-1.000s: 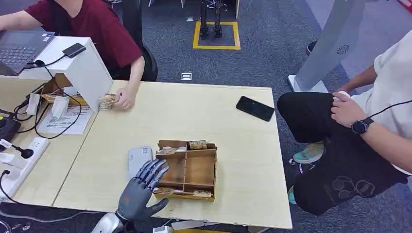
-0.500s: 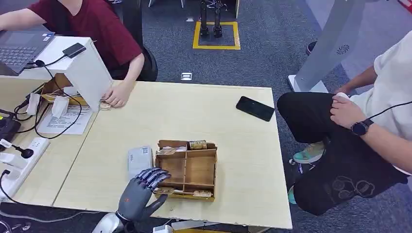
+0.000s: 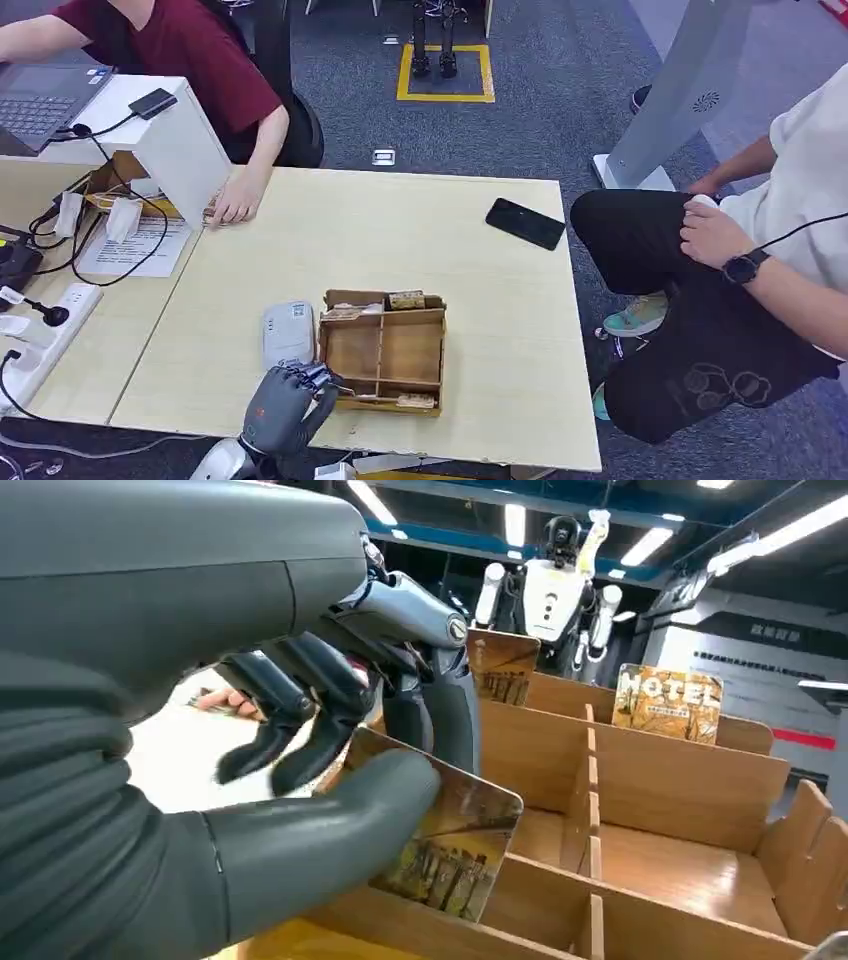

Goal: Pass the card to the sensor for recognition and then transmit it.

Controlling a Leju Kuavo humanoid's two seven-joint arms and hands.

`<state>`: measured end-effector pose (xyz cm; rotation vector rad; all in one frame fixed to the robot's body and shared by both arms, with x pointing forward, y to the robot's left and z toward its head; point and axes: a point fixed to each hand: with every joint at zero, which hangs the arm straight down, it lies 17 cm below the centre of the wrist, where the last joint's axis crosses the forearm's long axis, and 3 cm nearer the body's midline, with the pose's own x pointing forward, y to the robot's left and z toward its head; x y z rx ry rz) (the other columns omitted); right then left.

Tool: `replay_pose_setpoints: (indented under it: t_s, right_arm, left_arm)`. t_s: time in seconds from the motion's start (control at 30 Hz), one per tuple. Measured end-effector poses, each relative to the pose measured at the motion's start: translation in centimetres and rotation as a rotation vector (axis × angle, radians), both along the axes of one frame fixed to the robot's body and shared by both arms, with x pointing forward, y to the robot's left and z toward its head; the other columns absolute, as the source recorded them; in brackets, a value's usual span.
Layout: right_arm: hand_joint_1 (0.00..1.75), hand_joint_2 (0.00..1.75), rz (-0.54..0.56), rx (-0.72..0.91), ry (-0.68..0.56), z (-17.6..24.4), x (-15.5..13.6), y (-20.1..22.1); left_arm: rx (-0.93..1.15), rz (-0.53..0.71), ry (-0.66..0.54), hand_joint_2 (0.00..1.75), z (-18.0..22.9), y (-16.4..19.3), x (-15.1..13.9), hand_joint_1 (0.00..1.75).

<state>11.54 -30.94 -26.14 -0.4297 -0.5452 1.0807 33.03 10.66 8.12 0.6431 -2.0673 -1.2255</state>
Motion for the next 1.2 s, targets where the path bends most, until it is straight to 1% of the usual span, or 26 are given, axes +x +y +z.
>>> replay_pose_setpoints:
  t_s: [0.43, 0.6, 0.63, 0.67, 0.9, 1.2]
  right_arm:
    - [0.0, 1.75, 0.002, 0.002, -0.008, 0.1, 0.2, 0.0]
    - [0.0, 1.75, 0.0, -0.003, -0.017, 0.2, 0.3, -0.1]
    - [0.0, 1.75, 0.0, -0.003, -0.017, 0.2, 0.3, -0.1]
    - [0.0, 1.75, 0.0, -0.003, -0.017, 0.2, 0.3, -0.1]
    - [0.0, 1.75, 0.0, -0.002, -0.019, 0.2, 0.3, 0.0]
    - [0.0, 1.75, -0.002, -0.005, -0.018, 0.2, 0.3, 0.0]
  left_arm:
    - [-0.012, 0.0, 0.006, 1.75, 0.0, 0.0, 0.0, 1.75]
    - [-0.112, 0.035, 0.055, 1.75, 0.6, 1.2, 0.8, 1.75]
    - [-0.12, 0.041, 0.054, 1.75, 0.8, 1.4, 1.0, 1.03]
    - [-0.123, 0.046, 0.053, 1.75, 0.9, 1.7, 1.2, 0.0]
    - [-0.122, 0.067, 0.036, 1.75, 1.4, 2.6, 1.8, 0.0]
    - [-0.116, 0.075, 0.035, 1.75, 1.4, 3.0, 2.0, 0.0]
